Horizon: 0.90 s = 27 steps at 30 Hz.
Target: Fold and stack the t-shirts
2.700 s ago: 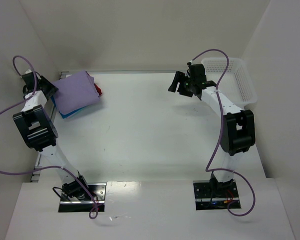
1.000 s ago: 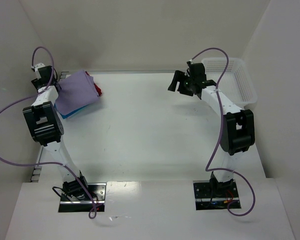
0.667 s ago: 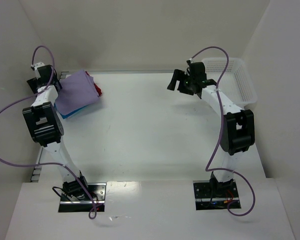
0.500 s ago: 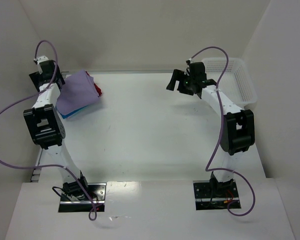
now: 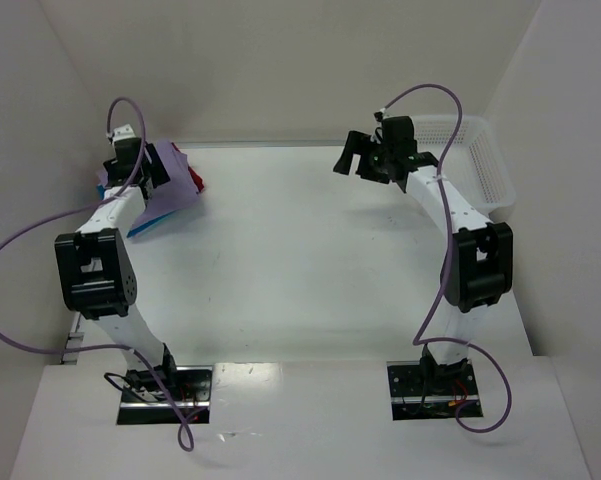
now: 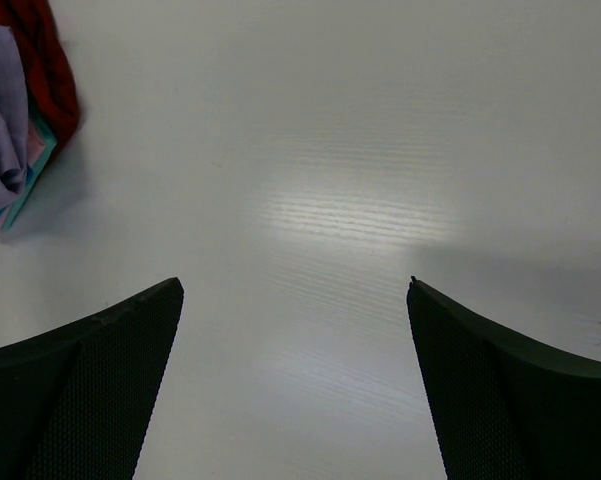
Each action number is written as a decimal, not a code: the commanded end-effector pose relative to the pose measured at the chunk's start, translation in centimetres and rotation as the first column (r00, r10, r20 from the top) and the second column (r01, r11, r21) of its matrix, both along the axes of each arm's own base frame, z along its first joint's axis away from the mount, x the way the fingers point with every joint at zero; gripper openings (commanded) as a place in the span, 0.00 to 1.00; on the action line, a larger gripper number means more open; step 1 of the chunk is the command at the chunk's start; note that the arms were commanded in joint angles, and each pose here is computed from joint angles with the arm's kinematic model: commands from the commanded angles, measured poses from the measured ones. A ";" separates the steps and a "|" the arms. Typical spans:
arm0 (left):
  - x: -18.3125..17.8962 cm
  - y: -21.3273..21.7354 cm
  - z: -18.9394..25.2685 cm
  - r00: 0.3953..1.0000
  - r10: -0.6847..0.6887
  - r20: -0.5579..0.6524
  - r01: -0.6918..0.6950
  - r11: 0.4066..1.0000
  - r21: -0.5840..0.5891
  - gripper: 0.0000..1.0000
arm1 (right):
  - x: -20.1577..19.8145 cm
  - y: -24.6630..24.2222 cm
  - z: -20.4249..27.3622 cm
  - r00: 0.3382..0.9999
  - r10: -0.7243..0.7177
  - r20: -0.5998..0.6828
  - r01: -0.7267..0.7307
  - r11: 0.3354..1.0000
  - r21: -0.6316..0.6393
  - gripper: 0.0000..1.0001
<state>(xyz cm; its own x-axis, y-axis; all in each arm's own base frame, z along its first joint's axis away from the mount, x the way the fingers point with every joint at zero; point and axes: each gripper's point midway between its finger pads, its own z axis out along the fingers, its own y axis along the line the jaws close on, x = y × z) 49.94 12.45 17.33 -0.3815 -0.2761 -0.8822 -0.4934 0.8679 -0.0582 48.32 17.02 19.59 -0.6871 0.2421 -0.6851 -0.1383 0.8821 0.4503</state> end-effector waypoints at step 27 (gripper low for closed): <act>-4.4 -2.0 18.4 0.969 -0.030 0.247 0.044 0.998 -0.051 0.99 | -0.2 -6.0 11.7 0.945 -0.229 0.232 0.249 0.966 -0.062 0.99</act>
